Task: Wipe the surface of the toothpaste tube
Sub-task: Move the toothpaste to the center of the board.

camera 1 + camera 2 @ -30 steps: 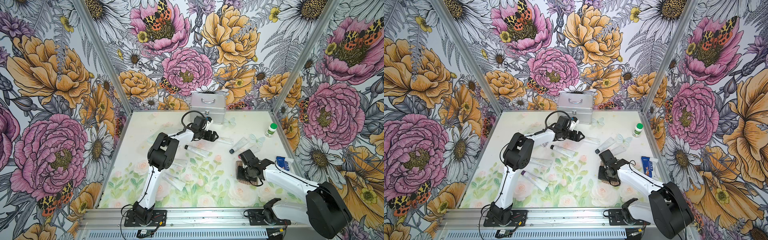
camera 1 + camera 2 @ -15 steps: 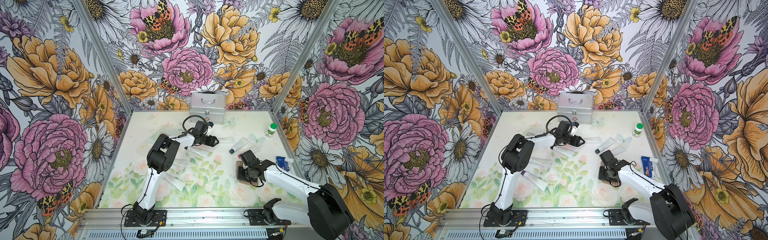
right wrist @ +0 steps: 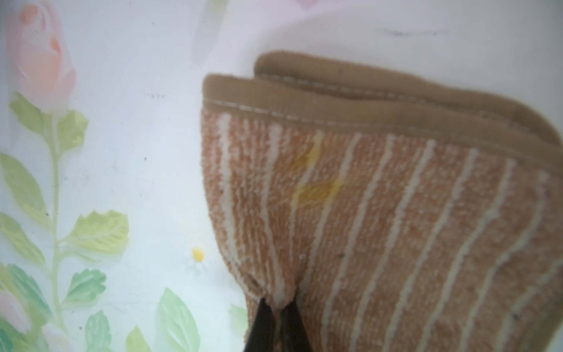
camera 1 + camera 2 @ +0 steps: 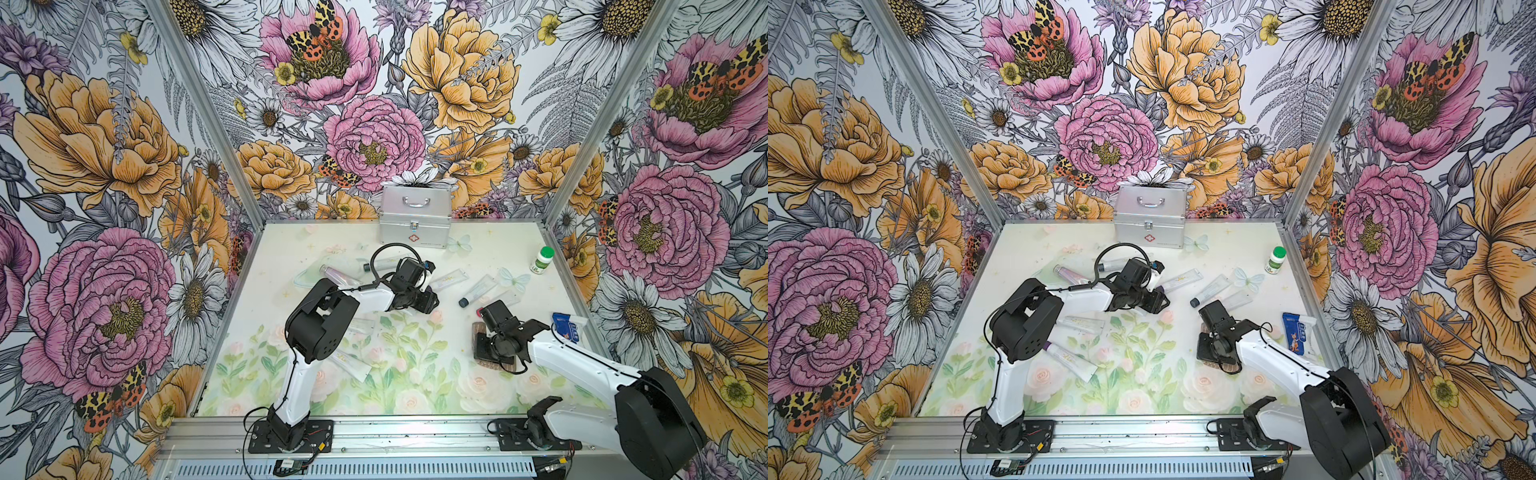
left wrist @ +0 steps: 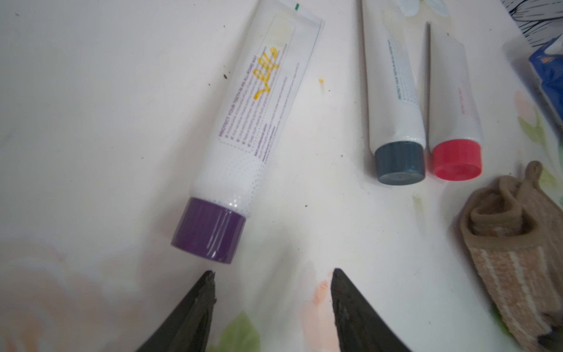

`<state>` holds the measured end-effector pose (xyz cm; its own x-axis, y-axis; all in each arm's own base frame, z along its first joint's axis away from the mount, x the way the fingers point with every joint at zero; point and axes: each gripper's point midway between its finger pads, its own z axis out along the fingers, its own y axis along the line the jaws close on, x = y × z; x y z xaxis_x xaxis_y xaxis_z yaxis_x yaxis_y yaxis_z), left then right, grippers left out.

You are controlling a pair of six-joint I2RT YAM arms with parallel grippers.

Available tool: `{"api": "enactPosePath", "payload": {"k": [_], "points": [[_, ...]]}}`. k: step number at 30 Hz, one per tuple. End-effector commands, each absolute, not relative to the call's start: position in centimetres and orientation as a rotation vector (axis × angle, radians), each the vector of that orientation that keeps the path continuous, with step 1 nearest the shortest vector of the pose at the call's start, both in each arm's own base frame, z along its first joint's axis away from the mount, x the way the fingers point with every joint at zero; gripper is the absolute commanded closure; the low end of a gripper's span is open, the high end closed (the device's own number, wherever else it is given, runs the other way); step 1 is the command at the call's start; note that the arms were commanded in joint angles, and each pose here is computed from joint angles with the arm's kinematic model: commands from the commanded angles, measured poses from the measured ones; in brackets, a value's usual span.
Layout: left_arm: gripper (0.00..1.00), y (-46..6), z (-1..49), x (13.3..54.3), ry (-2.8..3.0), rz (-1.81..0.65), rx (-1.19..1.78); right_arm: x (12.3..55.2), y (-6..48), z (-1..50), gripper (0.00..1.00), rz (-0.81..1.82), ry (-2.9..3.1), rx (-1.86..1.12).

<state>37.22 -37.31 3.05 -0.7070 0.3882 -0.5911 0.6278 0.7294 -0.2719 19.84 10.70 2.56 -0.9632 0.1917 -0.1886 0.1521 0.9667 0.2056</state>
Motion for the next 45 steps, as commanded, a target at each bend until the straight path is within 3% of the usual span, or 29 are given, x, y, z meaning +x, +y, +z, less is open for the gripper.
{"api": "enactPosePath", "payload": {"k": [1, 15, 24, 32, 45], "points": [[0.39, -36.2, 2.9, 39.4, 2.411, -0.468, 0.782, 20.5, 10.9, 2.9, 1.0, 0.279, 2.88, 0.233], [0.34, -35.6, 2.5, 42.5, 2.426, -0.486, 0.768, 20.5, 10.7, 2.4, 1.0, 0.264, 2.889, 0.234], [0.34, -37.8, 2.5, 42.1, 2.406, -0.57, 0.857, 20.3, 10.6, 2.1, 1.0, 0.252, 2.898, 0.234], [0.48, -38.6, 2.5, 40.7, 2.41, -0.595, 0.903, 20.3, 10.6, 2.0, 1.0, 0.25, 2.899, 0.236], [0.56, -39.1, 1.4, 39.3, 2.426, -0.548, 0.938, 20.1, 10.6, 1.8, 1.0, 0.253, 2.903, 0.235]]}}
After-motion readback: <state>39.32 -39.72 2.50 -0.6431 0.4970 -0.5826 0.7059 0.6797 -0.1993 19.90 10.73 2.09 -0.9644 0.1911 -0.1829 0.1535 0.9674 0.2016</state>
